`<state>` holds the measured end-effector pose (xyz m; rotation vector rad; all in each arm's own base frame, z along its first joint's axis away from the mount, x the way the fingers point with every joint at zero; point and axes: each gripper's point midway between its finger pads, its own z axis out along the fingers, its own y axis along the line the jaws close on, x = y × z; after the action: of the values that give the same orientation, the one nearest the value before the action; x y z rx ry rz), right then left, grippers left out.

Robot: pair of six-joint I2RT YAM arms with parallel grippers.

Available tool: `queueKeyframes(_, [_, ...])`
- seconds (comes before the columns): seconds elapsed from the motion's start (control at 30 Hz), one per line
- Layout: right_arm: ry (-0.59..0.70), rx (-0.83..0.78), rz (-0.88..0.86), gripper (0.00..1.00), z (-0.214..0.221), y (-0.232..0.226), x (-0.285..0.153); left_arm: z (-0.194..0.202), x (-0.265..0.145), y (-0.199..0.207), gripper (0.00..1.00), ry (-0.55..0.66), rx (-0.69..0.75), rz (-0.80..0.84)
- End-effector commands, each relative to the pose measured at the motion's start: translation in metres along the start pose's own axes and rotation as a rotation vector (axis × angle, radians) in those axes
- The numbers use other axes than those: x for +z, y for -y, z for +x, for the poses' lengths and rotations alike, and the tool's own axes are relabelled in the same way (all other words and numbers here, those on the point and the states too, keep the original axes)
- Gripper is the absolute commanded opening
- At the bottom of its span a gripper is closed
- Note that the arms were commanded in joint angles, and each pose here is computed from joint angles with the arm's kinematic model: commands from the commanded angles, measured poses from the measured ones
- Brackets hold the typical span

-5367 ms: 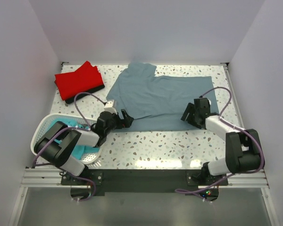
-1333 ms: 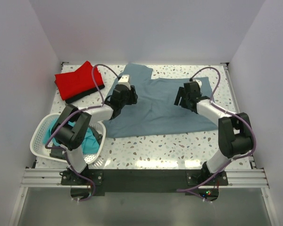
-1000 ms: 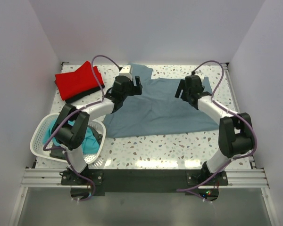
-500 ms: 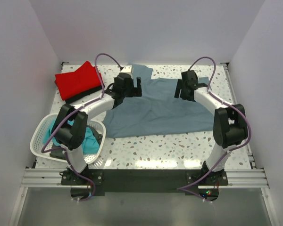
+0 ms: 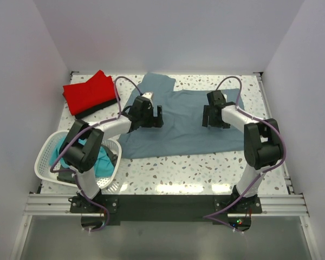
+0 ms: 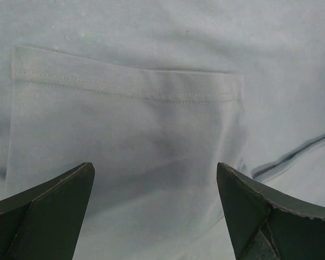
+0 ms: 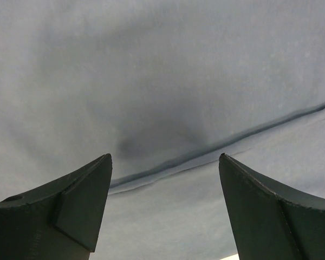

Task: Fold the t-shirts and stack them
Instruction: Fold the tshirt

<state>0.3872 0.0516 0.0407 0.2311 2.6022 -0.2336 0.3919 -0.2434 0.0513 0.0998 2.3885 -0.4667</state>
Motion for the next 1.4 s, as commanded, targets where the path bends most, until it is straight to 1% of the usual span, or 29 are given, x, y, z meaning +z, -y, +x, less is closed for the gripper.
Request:
queueKeyframes(0.0, [0.011, -0.036, -0.001, 0.83, 0.0, 0.005, 0.0, 0.002, 0.001, 0.011, 1.0, 0.005, 0.008, 0.041])
queueKeyframes(0.03, [0.003, -0.039, -0.003, 0.83, 0.003, 0.004, 0.001, -0.002, 0.003, 0.012, 1.0, 0.025, 0.012, 0.048])
queueKeyframes(0.2, [-0.057, -0.048, -0.005, 0.83, 0.019, 0.006, 0.005, 0.03, 0.009, 0.007, 1.0, -0.046, 0.032, 0.028])
queueKeyframes(0.43, [-0.148, -0.064, -0.012, 0.82, 0.05, 0.008, 0.008, 0.062, 0.01, 0.011, 1.0, -0.098, 0.079, 0.019])
queueKeyframes(0.57, [-0.224, -0.066, 0.035, 0.82, 0.071, 0.019, 0.007, 0.075, 0.012, 0.012, 1.0, -0.124, 0.079, 0.017])
queueKeyframes(0.63, [-0.262, -0.057, 0.072, 0.82, 0.08, 0.027, 0.005, 0.078, 0.011, 0.014, 1.0, -0.119, 0.092, 0.005])
queueKeyframes(0.77, [-0.31, -0.037, 0.108, 0.82, 0.095, 0.037, -0.001, 0.091, 0.01, 0.019, 1.0, -0.14, 0.12, 0.008])
queueKeyframes(1.13, [-0.397, 0.012, 0.176, 0.82, 0.133, 0.06, -0.019, 0.105, -0.003, 0.027, 1.0, -0.151, 0.13, 0.012])
queueKeyframes(1.17, [-0.409, 0.008, 0.189, 0.82, 0.138, 0.064, -0.022, 0.114, -0.007, 0.021, 1.0, -0.178, 0.124, -0.013])
queueKeyframes(1.37, [-0.397, 0.029, 0.208, 0.82, 0.144, 0.073, -0.034, 0.124, -0.021, 0.018, 1.0, -0.188, 0.098, -0.033])
